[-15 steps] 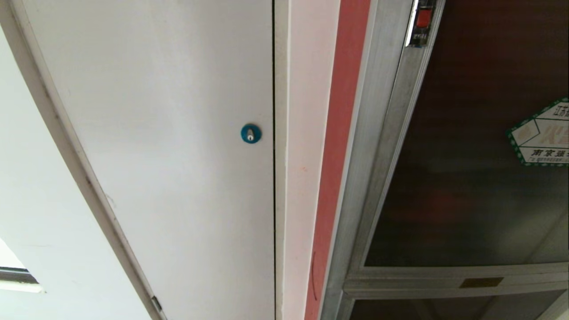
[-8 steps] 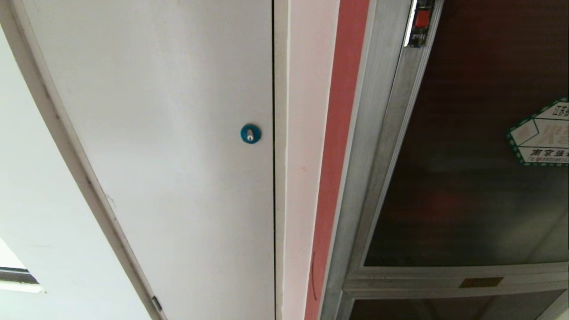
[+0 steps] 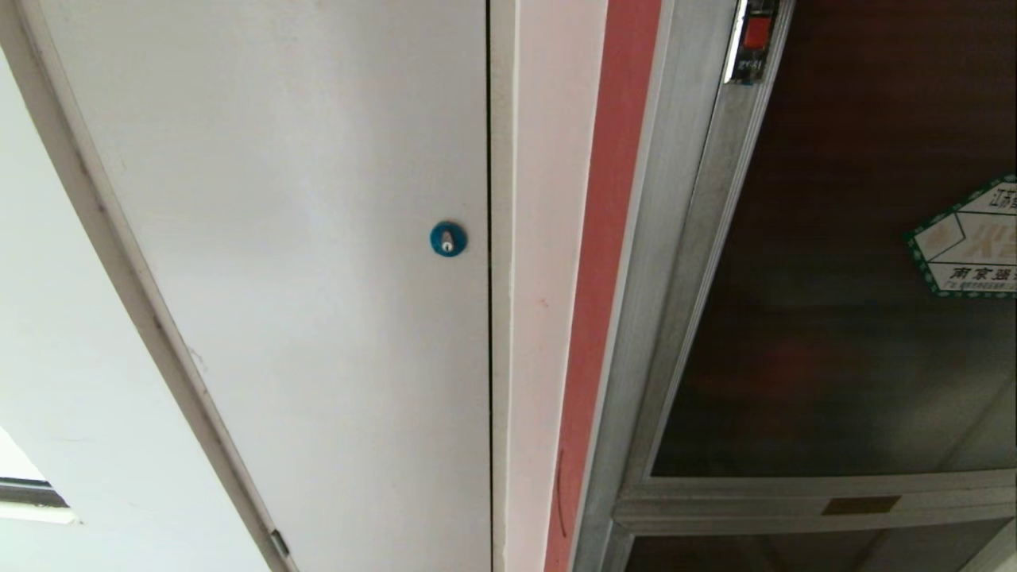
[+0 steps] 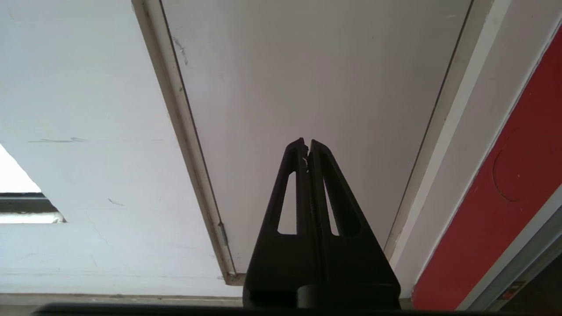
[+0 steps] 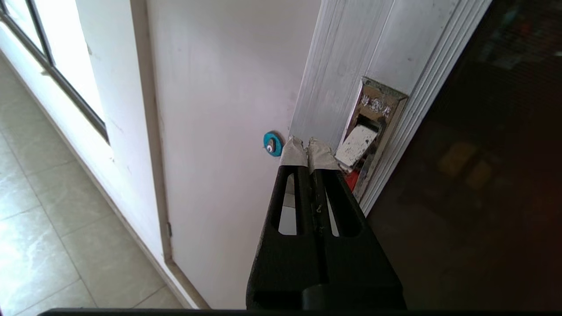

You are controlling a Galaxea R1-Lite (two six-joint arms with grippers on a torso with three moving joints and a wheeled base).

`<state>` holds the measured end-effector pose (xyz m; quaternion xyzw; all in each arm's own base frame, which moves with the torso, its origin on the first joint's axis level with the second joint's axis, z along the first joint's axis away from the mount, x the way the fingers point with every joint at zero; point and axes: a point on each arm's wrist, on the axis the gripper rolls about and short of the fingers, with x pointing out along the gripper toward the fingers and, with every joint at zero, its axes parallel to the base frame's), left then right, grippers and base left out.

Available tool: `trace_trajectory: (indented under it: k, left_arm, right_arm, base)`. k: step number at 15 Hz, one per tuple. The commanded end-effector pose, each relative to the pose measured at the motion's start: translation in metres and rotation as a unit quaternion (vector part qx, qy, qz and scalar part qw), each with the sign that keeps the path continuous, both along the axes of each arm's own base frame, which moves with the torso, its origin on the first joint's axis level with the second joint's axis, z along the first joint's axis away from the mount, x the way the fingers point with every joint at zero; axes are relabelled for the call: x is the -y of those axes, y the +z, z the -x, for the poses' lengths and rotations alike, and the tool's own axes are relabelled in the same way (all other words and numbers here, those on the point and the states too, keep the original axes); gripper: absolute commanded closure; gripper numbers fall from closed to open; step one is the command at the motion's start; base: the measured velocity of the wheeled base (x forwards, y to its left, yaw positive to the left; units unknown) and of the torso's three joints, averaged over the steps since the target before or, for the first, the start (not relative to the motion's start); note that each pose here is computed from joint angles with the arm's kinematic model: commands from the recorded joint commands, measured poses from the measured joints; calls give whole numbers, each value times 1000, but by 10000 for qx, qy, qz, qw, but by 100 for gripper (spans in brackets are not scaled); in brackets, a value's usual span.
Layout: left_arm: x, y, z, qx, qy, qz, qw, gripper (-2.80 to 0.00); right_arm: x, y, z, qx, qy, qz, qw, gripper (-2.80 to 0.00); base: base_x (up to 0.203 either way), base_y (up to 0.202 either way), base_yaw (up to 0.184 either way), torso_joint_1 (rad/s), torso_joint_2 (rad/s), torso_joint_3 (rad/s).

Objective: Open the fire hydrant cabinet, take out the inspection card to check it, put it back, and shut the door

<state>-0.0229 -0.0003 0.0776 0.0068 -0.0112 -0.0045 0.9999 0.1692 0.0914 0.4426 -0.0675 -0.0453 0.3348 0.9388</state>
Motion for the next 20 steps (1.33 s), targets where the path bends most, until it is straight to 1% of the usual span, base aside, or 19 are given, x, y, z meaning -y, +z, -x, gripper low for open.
trace_trajectory:
  k: [1, 12, 20]
  left_arm:
    - [0, -2, -1, -35, 2, -2, 10000, 0]
    - [0, -2, -1, -35, 7, -2, 10000, 0]
    - [0, -2, -1, -35, 7, -2, 10000, 0]
  right_arm:
    - [-1, -1, -8, -30, -57, 31, 10000, 0]
    - [2, -9, -23, -205, -281, 104, 9993, 0]
    - [0, -17, -29, -360, -296, 203, 9987, 0]
  base:
    - [0, 0, 0, 0, 0, 0]
    - [0, 0, 0, 0, 0, 0]
    - [0, 0, 0, 0, 0, 0]
